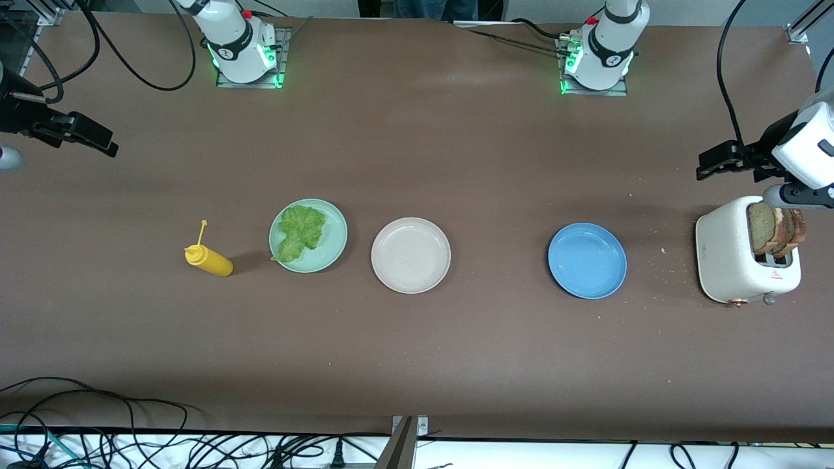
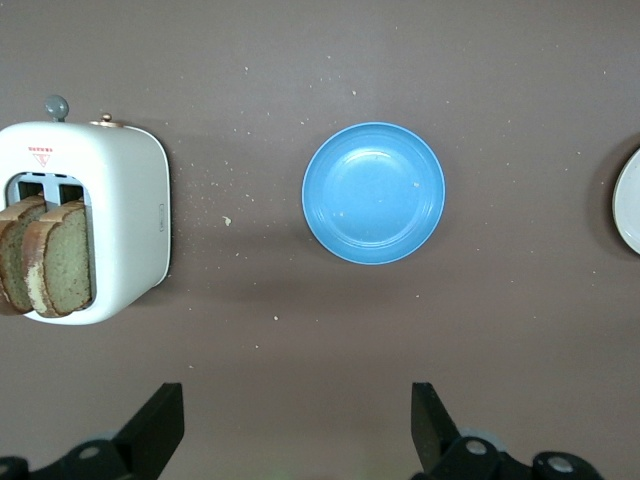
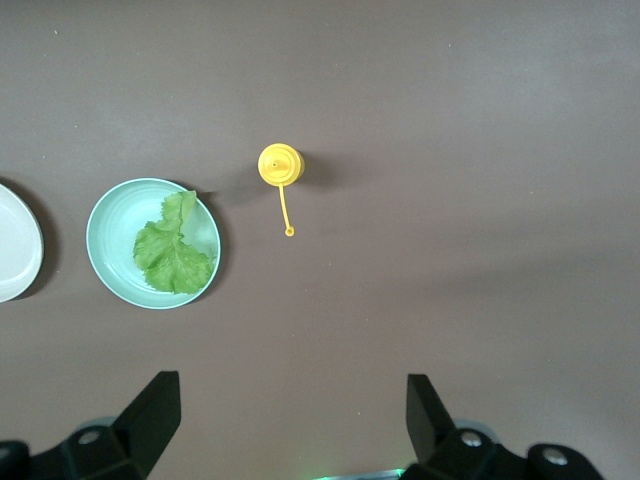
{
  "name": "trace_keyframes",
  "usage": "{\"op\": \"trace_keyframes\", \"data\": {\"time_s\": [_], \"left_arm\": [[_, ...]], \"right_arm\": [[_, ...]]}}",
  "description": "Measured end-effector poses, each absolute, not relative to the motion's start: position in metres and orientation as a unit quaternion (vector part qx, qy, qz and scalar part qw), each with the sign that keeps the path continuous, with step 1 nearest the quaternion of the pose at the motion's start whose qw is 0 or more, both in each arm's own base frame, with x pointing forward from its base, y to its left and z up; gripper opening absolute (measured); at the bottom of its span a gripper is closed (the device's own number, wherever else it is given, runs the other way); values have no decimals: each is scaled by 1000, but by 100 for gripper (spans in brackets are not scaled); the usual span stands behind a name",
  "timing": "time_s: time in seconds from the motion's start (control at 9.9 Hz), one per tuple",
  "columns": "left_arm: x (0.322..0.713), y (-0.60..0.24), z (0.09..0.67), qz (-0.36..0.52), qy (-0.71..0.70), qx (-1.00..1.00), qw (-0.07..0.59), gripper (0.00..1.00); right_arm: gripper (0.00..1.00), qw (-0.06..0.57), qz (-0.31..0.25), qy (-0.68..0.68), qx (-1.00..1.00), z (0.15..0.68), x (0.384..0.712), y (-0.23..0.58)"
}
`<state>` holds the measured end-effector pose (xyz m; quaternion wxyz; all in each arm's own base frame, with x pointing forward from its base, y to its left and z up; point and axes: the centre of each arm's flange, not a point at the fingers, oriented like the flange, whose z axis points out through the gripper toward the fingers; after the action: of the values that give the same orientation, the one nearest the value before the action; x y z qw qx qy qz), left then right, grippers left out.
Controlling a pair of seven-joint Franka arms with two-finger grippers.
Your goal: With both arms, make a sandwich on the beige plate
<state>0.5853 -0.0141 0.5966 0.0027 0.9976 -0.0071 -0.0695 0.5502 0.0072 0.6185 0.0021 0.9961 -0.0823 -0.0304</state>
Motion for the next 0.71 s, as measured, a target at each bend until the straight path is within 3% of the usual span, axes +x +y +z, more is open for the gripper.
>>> {"op": "trace_keyframes", "data": {"time_s": [0.71], "left_arm": [[591, -5, 587, -71, 0, 997, 3, 100]], "right_arm": [[100, 2, -36, -84, 996, 611, 554, 5]]}}
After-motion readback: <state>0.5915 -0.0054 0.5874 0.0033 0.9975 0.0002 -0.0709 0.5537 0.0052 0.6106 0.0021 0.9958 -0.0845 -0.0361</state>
